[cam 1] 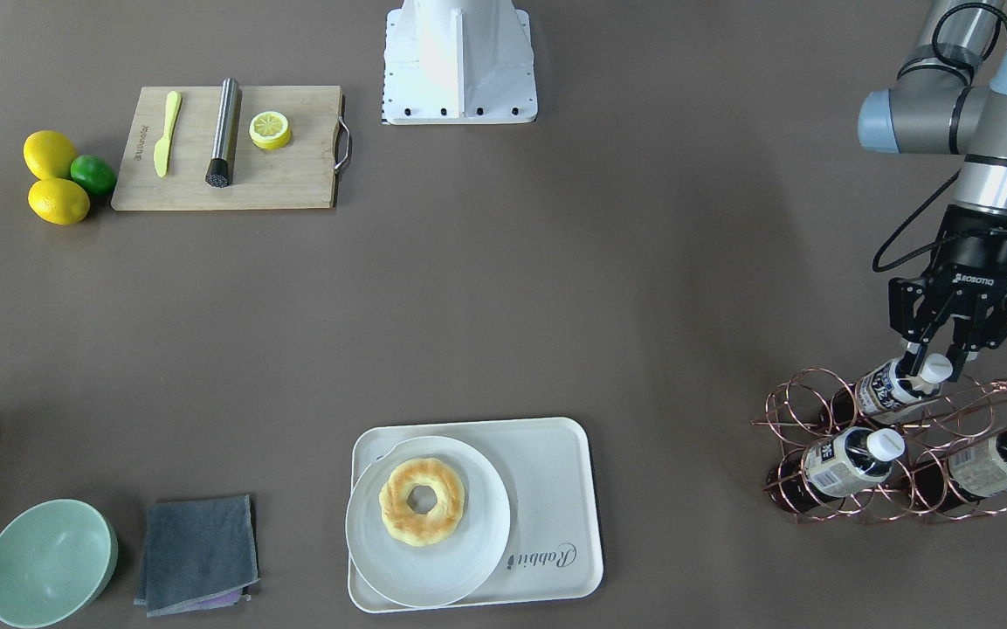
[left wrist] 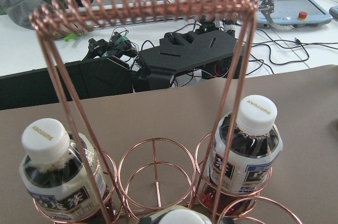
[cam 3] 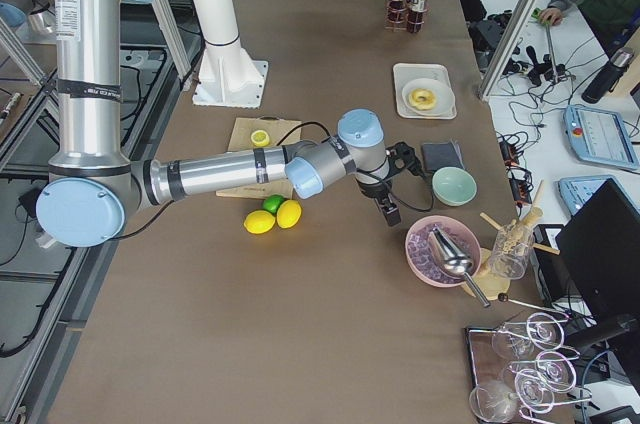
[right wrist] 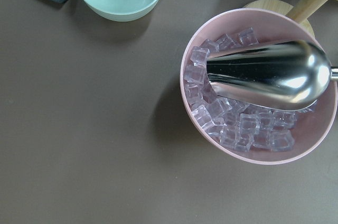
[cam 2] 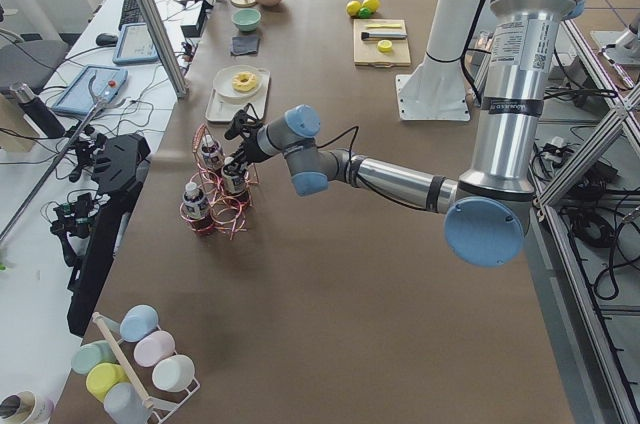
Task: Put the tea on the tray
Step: 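Lift the tea bottle up out of the copper rack with the left gripper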
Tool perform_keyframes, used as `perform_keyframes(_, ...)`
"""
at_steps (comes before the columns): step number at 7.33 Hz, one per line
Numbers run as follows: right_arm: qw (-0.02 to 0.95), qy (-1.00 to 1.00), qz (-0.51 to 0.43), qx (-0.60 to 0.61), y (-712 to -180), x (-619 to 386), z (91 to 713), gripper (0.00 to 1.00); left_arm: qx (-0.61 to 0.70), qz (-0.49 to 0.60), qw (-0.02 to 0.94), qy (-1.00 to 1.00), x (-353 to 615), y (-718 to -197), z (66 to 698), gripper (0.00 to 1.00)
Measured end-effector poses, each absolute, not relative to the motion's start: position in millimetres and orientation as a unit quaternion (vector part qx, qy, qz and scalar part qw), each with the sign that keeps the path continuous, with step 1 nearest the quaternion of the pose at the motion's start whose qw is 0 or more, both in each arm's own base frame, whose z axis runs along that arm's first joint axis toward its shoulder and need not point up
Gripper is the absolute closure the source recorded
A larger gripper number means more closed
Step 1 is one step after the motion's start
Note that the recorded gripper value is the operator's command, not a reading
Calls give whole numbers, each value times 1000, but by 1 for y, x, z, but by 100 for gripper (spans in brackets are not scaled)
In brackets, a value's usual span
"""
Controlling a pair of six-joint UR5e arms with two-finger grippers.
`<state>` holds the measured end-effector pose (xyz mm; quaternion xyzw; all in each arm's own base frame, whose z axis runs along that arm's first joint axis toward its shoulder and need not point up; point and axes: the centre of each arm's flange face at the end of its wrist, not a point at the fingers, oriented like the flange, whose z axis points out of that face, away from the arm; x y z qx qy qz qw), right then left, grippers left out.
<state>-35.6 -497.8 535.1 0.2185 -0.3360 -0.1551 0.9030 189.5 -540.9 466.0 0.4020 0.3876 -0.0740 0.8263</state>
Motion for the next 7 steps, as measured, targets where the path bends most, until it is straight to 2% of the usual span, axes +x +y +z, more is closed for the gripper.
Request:
perform_keyframes(4,902,-337,-155,220,-498,-35,534,0,413,-74,815,399,178,-535,446,100)
perform_keyframes(7,902,-337,-155,220,-498,-35,533,0,416,-86,808,408,134,-541,414,100)
